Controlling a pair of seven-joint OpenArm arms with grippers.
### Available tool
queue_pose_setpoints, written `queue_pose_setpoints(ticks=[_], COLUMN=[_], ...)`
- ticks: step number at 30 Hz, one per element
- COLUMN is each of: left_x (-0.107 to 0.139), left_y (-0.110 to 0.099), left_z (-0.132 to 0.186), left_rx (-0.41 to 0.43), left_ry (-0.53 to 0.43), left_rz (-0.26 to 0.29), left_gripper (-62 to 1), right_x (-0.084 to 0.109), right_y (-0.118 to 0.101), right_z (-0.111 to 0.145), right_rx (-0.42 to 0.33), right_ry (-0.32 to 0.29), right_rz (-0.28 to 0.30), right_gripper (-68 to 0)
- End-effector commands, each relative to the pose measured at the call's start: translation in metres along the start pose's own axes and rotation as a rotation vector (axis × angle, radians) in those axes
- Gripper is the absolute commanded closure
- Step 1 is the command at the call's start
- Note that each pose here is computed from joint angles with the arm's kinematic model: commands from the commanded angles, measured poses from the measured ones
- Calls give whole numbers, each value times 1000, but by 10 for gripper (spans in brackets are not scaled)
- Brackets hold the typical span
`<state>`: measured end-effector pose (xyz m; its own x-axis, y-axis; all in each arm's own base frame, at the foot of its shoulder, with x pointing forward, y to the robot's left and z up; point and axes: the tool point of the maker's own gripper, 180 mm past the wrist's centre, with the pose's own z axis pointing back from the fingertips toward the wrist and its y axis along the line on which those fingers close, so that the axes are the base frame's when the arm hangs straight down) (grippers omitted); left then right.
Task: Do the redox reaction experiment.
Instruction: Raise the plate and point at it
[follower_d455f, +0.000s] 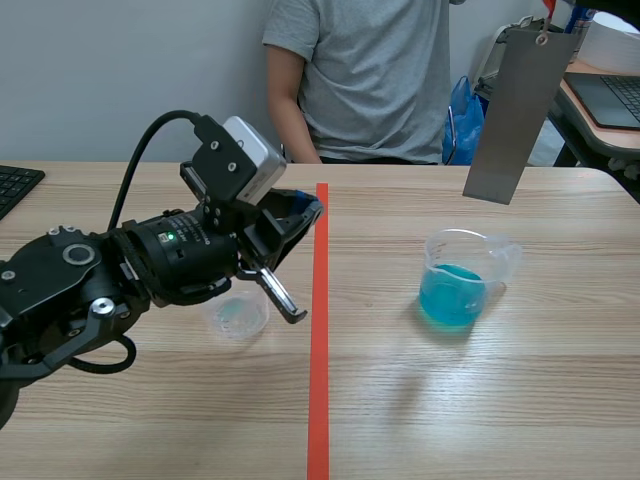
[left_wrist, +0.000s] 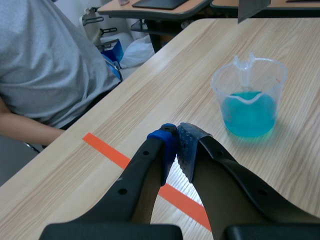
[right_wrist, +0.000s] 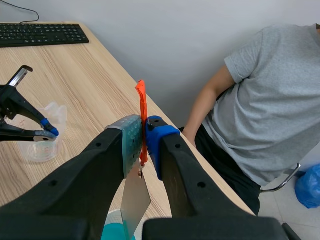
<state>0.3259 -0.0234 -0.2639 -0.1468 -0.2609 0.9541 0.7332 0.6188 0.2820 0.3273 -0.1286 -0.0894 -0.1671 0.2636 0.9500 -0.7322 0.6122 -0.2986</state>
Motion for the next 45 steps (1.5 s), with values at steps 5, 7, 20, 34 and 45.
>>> queue_pose_setpoints(ticks=[5,7,20,34,45], left_x=[38,45,72,74,54], left_y=[4,2,-29,-45,-53], left_z=[-16,-21,-43,-72,-84], left_rx=[8,2,-96,-127,-137], left_ry=[-115,-132,-183,-186,-158], left_rz=[25,23,-8,-14,-15], left_gripper=[-18,-18,-18,-18,-18], right_x=[11,12,11,12,11], right_y=[-3,-3,-3,-3,-3], right_z=[2,2,2,2,2], right_rx=[-2,-2,-2,-2,-2], right_ry=[-32,-33,-32,-33,-32], right_rz=[14,14,14,14,14], right_gripper=[-6,-6,-6,-6,-6])
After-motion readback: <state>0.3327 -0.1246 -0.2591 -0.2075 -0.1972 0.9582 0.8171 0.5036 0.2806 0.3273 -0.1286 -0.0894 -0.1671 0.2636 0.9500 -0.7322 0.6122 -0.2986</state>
